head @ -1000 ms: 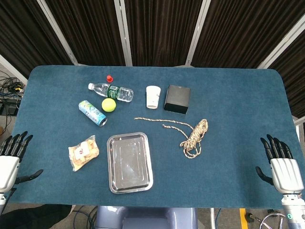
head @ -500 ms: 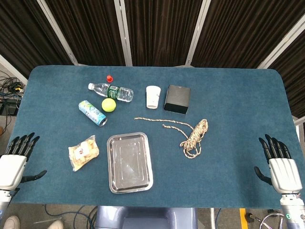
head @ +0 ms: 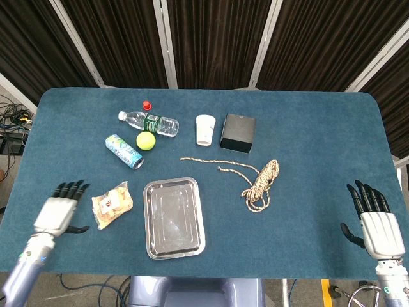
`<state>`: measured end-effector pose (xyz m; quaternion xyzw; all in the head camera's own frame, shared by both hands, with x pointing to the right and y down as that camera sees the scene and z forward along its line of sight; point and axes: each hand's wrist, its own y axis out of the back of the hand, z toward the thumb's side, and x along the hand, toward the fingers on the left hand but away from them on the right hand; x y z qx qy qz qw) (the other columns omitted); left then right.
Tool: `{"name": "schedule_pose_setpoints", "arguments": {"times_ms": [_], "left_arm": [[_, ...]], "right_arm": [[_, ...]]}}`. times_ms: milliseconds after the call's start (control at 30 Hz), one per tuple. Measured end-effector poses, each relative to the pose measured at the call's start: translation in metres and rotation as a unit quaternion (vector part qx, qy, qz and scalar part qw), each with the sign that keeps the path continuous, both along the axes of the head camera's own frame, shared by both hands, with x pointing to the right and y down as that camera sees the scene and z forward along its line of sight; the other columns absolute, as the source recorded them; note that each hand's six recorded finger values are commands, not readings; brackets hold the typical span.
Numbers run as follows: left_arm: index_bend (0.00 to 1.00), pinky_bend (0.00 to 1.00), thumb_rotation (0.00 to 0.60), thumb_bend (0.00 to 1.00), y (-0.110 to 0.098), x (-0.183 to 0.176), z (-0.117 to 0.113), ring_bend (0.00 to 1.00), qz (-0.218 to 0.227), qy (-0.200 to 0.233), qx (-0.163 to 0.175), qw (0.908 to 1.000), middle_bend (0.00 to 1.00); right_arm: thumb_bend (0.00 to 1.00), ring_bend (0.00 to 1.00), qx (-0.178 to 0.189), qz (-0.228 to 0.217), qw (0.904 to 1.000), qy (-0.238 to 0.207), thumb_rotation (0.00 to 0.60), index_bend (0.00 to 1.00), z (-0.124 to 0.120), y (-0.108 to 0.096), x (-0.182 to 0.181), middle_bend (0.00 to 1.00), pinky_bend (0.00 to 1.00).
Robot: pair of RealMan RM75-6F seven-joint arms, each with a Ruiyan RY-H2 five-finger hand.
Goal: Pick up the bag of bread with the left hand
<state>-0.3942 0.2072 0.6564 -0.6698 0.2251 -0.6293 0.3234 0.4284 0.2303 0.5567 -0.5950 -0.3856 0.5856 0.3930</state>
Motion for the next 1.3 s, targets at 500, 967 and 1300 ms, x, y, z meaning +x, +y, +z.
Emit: {"name": "schedule_pose_setpoints", "arguments": {"times_ms": [500, 967, 1300], "left_arm": [[0.65, 0.70, 0.600, 0.35, -0.012, 0.062, 0.037, 0.61, 0.006, 0.012, 0.018, 0.9998, 0.66], [0.61, 0.69, 0.600, 0.34, -0.030, 0.073, -0.023, 0.60, 0.001, 0.069, 0.071, 0.9951, 0.64], [0.29, 0.36, 0.600, 0.23, -0.032, 0.146, -0.051, 0.16, 0.044, 0.160, 0.082, 0.9828, 0.18]], "right_arm": [[0.30, 0.00, 0.000, 0.002, 1.0000, -0.004, 0.600, 0.00, -0.001, -0.001, 0.002, 0.00, 0.10], [0.30, 0.00, -0.001, -0.004, 1.0000, -0.001, 0.600, 0.00, 0.001, 0.000, -0.002, 0.00, 0.10], [0.30, 0.00, 0.000, -0.003, 1.0000, -0.003, 0.600, 0.00, 0.001, -0.001, -0.001, 0.00, 0.10]]}}
